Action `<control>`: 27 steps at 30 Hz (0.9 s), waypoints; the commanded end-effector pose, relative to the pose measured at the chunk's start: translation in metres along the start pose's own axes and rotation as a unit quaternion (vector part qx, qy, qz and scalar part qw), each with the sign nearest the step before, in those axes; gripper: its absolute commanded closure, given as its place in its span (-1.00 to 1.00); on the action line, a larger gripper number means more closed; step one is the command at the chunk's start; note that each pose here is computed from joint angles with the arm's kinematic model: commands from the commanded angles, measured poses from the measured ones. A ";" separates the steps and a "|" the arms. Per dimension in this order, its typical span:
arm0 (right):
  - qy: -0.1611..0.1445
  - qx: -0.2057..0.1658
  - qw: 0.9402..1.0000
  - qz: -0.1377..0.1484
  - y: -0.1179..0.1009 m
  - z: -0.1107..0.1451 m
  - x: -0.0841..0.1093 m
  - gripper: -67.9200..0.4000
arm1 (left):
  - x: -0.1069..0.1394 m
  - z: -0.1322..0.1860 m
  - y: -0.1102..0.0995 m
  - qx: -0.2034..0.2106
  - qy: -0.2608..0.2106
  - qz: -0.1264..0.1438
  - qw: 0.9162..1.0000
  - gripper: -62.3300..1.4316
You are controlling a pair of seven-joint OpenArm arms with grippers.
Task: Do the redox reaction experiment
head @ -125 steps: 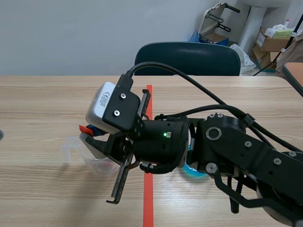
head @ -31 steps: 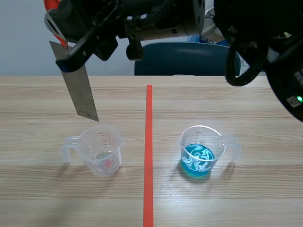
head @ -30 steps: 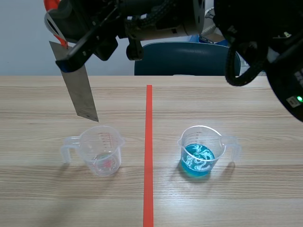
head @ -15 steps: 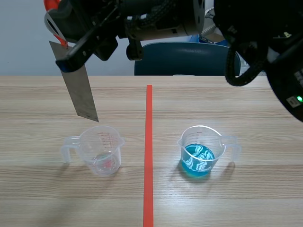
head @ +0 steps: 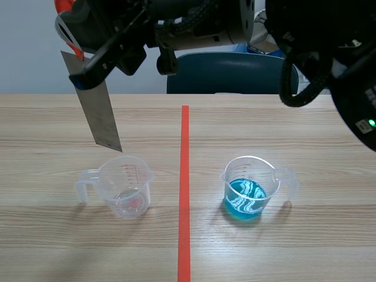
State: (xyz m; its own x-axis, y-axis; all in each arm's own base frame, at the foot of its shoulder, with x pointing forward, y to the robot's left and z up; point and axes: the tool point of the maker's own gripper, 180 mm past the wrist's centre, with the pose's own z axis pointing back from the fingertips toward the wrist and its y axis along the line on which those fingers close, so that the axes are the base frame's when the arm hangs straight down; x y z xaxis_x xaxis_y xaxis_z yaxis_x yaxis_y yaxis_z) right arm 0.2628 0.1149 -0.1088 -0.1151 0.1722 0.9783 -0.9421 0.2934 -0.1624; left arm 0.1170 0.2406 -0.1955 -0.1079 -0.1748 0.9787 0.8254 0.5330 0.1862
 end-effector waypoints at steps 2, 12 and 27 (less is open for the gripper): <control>-0.013 -0.002 1.000 0.003 -0.003 0.001 0.008 0.96 | 0.006 -0.001 0.001 0.002 -0.015 -0.001 1.000 -1.00; -0.011 -0.002 1.000 0.004 -0.003 0.001 0.007 0.96 | 0.006 -0.001 0.001 0.002 -0.015 -0.001 1.000 -1.00; -0.007 -0.003 1.000 0.004 -0.004 0.001 0.006 0.96 | 0.006 -0.001 0.001 0.002 -0.015 -0.001 1.000 -1.00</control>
State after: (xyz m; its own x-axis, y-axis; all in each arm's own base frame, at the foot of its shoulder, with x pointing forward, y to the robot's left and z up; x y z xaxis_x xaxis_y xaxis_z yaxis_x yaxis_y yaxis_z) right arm 0.2631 0.1144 -0.1100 -0.1137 0.1780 0.9774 -0.9418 0.2939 -0.1631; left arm 0.1170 0.2406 -0.1955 -0.1079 -0.1748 0.9787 0.8254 0.5330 0.1862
